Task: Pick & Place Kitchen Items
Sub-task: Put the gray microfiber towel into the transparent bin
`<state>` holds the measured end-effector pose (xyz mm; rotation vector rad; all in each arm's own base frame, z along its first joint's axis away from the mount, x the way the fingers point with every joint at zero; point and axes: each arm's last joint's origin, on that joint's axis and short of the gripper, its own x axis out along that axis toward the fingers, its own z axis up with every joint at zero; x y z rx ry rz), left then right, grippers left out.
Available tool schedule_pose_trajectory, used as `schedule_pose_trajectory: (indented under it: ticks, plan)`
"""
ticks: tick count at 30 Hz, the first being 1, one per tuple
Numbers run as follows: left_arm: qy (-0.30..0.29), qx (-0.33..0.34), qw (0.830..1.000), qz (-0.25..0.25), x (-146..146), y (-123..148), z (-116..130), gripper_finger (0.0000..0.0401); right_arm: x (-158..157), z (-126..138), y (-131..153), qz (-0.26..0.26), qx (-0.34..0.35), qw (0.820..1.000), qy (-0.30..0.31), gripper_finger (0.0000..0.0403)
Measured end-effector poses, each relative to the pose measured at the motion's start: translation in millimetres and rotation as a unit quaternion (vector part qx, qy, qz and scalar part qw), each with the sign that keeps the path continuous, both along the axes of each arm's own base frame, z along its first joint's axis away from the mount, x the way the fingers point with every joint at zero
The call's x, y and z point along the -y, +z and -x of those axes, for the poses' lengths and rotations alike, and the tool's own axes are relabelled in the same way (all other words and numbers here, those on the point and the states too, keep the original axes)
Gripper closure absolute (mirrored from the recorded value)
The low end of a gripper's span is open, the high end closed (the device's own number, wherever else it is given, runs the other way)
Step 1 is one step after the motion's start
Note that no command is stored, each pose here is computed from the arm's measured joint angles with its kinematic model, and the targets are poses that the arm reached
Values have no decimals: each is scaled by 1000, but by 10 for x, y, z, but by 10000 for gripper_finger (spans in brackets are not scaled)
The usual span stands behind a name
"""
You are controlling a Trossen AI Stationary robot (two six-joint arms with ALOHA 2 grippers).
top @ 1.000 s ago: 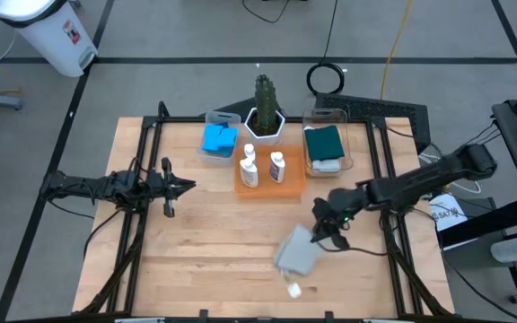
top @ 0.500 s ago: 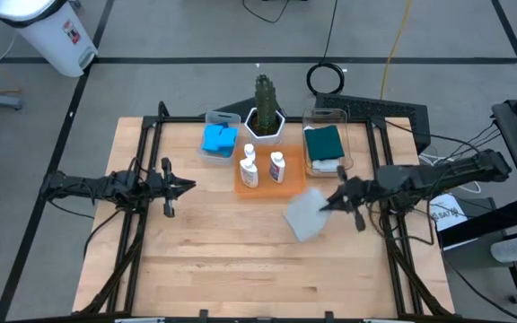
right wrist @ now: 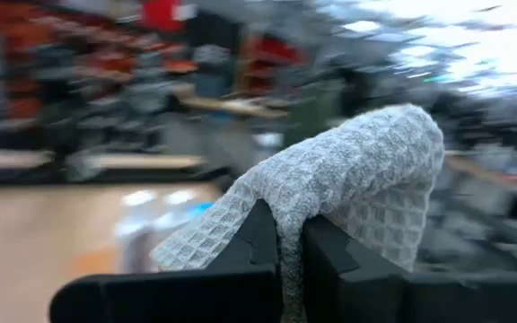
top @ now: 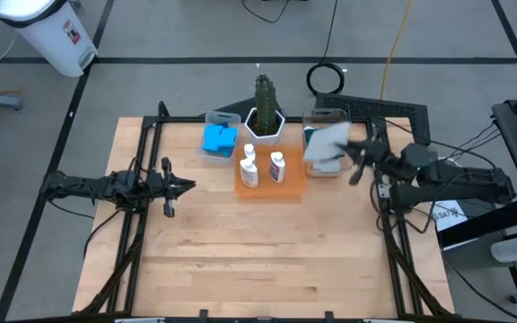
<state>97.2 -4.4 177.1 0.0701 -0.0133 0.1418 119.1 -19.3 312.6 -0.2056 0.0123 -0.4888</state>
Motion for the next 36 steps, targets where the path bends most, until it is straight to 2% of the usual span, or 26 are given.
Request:
schedule_pose_trajectory:
  ticks: [3,7,10,12,16,19,23,26,28,32,34,36]
  plan:
    - [0,0,1000,0,0,0,0,364,97,26,124,23,24,997,-69,402]
    - [0,0,1000,0,0,0,0,364,239,-7,340,52,-16,989,-135,402]
    - [0,0,1000,0,0,0,0,364,393,-60,515,43,-70,978,-194,402]
    - [0,0,1000,0,0,0,0,364,513,-105,626,14,-99,972,-212,402]
    - [0,0,1000,0,0,0,0,364,749,-194,891,-75,-153,977,-127,402]
    - [0,0,1000,0,0,0,0,364,918,-285,991,-154,-181,971,-24,402]
    - [0,0,1000,0,0,0,0,364,1073,-405,1035,-243,-205,942,109,402]
    - [0,0,1000,0,0,0,0,364,1113,-464,1024,-283,-234,913,176,403]
    - [0,0,1000,0,0,0,0,364,1131,-482,1006,-313,-262,893,191,403]
    - [0,0,1000,0,0,0,0,364,1146,-474,991,-372,-327,850,179,403]
    - [0,0,1000,0,0,0,0,364,1169,-450,992,-357,-377,844,136,403]
    - [0,0,1000,0,0,0,0,364,1178,-442,983,-304,-441,842,69,403]
